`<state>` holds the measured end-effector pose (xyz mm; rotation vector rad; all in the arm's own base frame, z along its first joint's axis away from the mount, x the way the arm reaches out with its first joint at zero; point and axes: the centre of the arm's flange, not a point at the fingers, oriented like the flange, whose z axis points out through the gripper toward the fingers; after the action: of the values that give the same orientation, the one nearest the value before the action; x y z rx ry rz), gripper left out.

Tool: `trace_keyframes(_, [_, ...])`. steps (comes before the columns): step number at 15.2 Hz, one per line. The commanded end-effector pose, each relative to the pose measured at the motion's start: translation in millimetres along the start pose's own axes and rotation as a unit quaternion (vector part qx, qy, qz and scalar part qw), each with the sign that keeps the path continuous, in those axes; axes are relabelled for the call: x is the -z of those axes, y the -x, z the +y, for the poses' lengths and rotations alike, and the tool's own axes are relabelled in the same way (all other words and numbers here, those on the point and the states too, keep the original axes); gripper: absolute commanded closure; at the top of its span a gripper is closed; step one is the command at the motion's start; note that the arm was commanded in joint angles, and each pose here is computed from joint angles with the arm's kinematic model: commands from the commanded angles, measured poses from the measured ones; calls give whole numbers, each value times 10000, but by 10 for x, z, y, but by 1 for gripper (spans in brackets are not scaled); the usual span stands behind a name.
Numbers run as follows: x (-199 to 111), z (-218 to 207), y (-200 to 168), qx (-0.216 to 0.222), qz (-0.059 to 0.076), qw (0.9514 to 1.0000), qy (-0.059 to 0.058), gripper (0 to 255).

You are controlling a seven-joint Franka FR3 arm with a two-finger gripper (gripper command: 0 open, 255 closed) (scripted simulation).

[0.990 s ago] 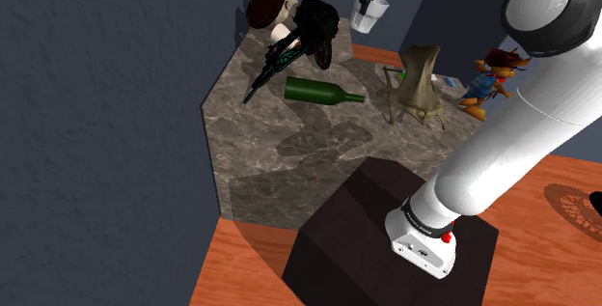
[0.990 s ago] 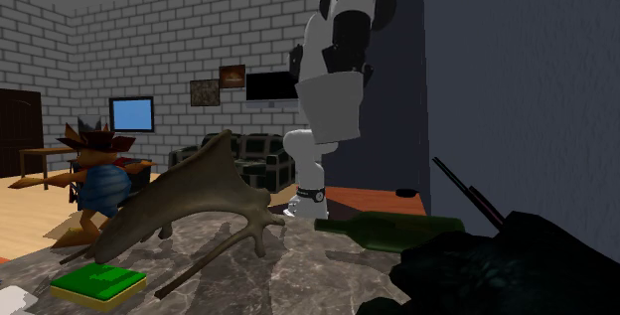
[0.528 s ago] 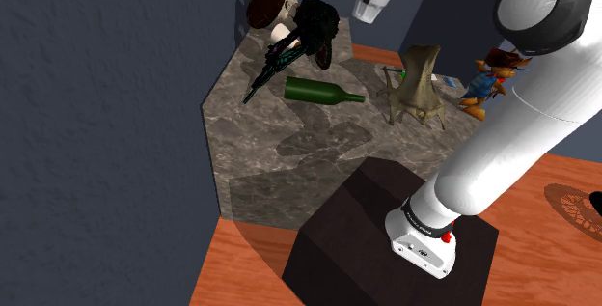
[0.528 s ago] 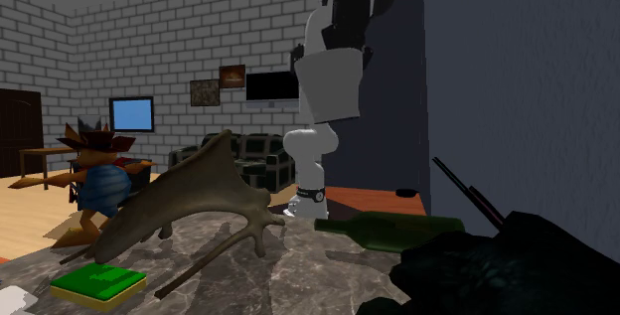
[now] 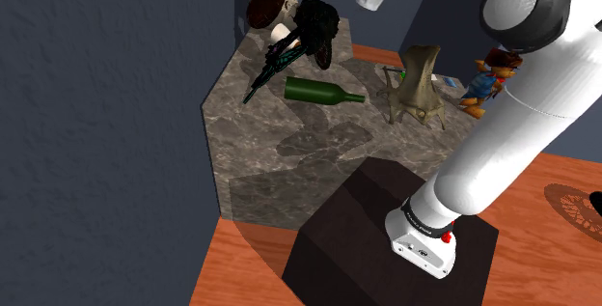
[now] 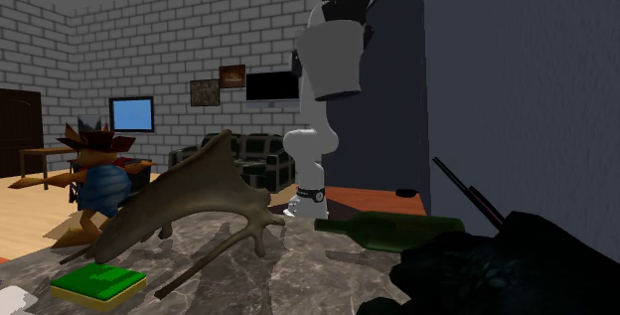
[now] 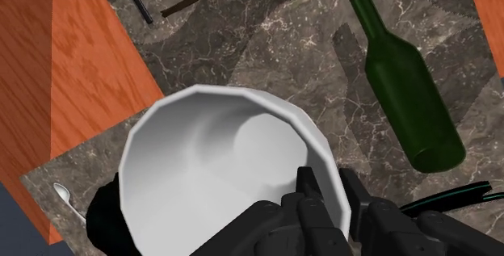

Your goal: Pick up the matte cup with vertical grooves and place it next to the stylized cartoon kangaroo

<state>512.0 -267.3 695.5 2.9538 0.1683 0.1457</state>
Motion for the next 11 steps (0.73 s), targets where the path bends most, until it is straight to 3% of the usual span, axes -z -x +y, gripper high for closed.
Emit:
trace_keyframes(1, [108, 15, 3, 1, 1, 10000, 0, 255])
trace_keyframes(4, [224, 37, -7, 1, 1, 10000, 0, 255])
trace_keyframes(11, [255, 294, 880, 1, 1, 10000, 0, 255])
